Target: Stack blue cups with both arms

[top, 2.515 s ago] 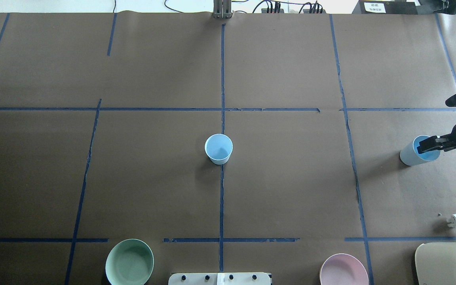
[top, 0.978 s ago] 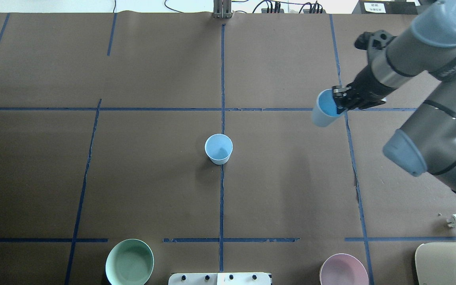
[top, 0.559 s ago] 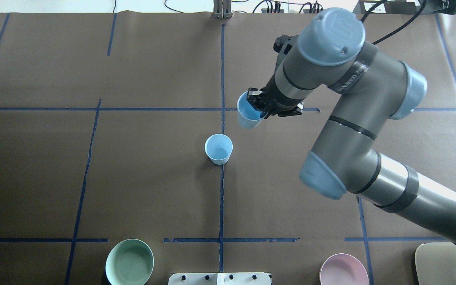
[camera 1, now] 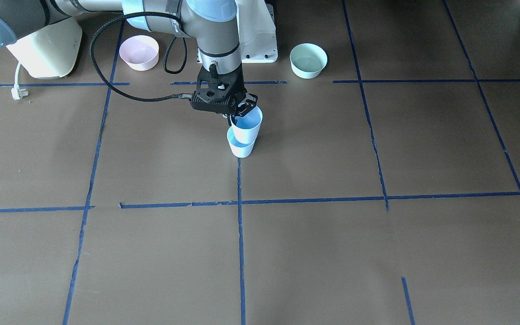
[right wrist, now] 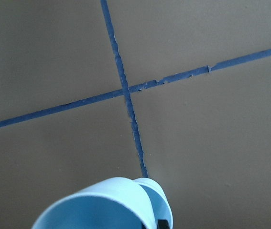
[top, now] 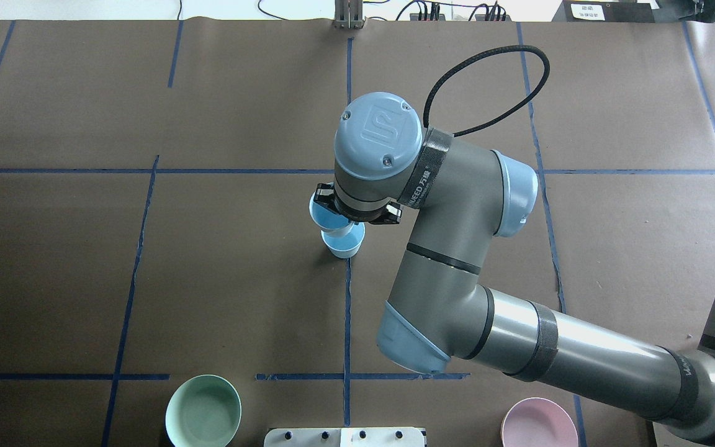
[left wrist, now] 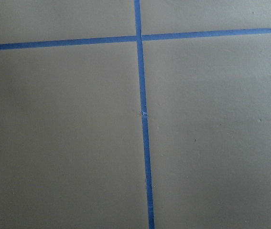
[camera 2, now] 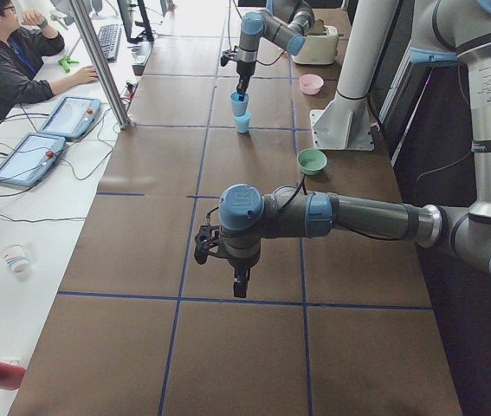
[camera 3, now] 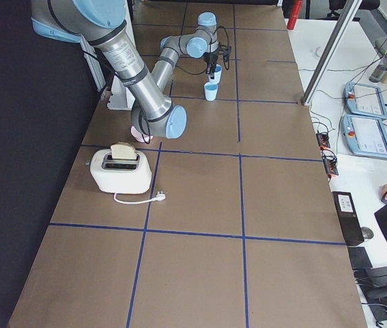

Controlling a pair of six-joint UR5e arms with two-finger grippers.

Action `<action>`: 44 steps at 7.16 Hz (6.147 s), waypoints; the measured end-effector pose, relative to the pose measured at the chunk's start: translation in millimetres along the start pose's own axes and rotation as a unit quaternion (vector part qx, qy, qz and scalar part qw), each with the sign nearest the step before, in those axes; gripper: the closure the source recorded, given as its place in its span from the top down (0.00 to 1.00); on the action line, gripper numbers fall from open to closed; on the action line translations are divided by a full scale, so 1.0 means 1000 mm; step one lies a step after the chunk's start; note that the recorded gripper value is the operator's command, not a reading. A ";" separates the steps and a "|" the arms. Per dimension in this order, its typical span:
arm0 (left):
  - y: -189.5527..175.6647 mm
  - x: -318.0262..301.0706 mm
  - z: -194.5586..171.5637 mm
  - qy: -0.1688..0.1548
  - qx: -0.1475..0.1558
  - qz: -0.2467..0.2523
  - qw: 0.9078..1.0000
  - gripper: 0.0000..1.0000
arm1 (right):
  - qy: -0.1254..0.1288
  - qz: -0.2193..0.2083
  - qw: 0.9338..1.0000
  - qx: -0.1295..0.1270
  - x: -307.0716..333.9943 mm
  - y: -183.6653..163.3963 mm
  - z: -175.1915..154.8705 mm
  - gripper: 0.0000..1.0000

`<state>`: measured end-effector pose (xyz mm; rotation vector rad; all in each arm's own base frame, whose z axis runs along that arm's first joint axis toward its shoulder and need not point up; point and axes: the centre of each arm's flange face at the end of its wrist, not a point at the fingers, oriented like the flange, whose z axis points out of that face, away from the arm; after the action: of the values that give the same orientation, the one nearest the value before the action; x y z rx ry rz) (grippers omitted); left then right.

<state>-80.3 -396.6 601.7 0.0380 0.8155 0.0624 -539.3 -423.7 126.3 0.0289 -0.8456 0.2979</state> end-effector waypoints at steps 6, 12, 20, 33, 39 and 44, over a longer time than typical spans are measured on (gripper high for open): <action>0.000 -0.001 0.001 0.000 -0.001 -0.001 1.000 1.00 | 0.007 -0.006 1.000 -0.005 0.007 0.007 0.011 1.00; 0.000 -0.009 0.010 -0.001 -0.011 -0.018 1.000 1.00 | 0.017 -0.167 0.984 -0.059 0.263 -0.235 -0.042 1.00; -0.012 -0.021 0.021 -0.004 -0.018 -0.020 1.000 1.00 | 0.033 -0.221 0.969 -0.105 0.738 -0.203 -0.092 1.00; -0.008 -0.023 0.025 -0.004 -0.023 -0.023 0.999 1.00 | 0.031 -0.224 0.969 -0.099 0.736 -0.190 -0.102 1.00; -0.007 -0.024 0.025 -0.004 -0.023 -0.024 0.999 1.00 | 0.030 -0.224 0.969 -0.099 0.737 -0.190 -0.101 1.00; -0.007 -0.024 0.025 -0.004 -0.023 -0.024 0.999 1.00 | 0.030 -0.224 0.969 -0.099 0.737 -0.190 -0.101 1.00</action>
<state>-77.8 -405.9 635.5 -0.0242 0.8055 0.0363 46.0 -408.5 622.3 0.0230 -0.7810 -0.2101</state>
